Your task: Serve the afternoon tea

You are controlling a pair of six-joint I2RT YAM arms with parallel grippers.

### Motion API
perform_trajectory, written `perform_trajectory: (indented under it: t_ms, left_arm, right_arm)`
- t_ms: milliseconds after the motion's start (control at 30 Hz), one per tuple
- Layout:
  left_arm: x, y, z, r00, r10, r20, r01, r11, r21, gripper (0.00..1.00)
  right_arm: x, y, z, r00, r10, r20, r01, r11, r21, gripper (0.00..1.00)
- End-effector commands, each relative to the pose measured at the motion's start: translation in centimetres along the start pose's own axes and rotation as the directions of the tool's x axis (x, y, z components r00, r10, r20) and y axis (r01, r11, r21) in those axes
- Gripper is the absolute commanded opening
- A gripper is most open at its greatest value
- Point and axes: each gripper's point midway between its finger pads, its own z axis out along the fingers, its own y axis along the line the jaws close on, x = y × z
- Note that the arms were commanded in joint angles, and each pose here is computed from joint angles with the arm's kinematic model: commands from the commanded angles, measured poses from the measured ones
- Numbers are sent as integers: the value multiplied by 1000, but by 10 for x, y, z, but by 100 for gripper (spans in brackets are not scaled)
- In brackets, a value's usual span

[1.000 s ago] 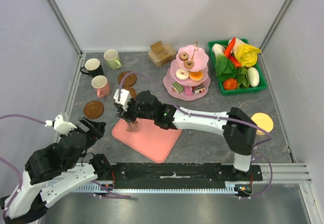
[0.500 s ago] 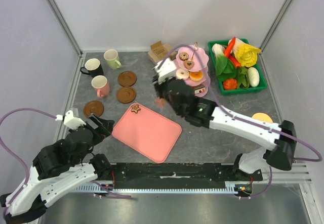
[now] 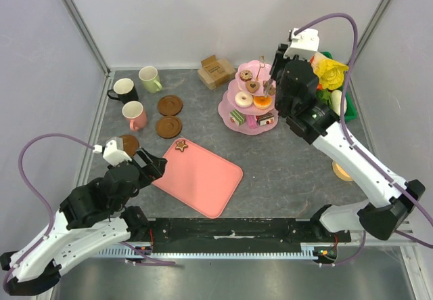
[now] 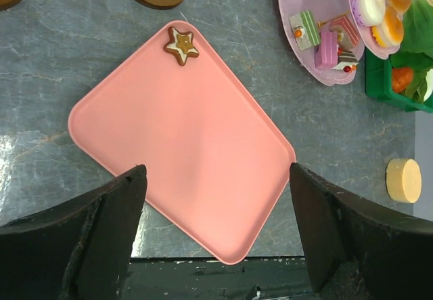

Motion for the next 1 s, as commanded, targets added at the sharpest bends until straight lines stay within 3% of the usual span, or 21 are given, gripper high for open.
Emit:
perform_trajectory:
  t_ms: [0, 467, 633, 800, 967]
  left_arm:
    - [-4, -18, 6, 1000, 24, 15, -24, 999, 41, 92]
    - [-3, -20, 10, 999, 36, 17, -36, 999, 28, 92]
    - [-2, -20, 11, 999, 43, 12, -44, 999, 24, 92]
    - [-3, -20, 11, 999, 48, 14, -49, 998, 26, 92]
    - [-3, -20, 10, 999, 48, 14, -49, 998, 27, 92]
  right_arm:
    - [-20, -7, 28, 999, -10, 41, 9, 1000, 23, 33]
    - [-17, 5, 81, 997, -5, 76, 5, 1000, -2, 36]
    - [-13, 7, 88, 997, -7, 72, 7, 1000, 1, 43]
    - [-13, 7, 85, 998, -1, 68, 2, 1000, -12, 57]
    - [-22, 2, 80, 997, 9, 81, -9, 1000, -5, 59]
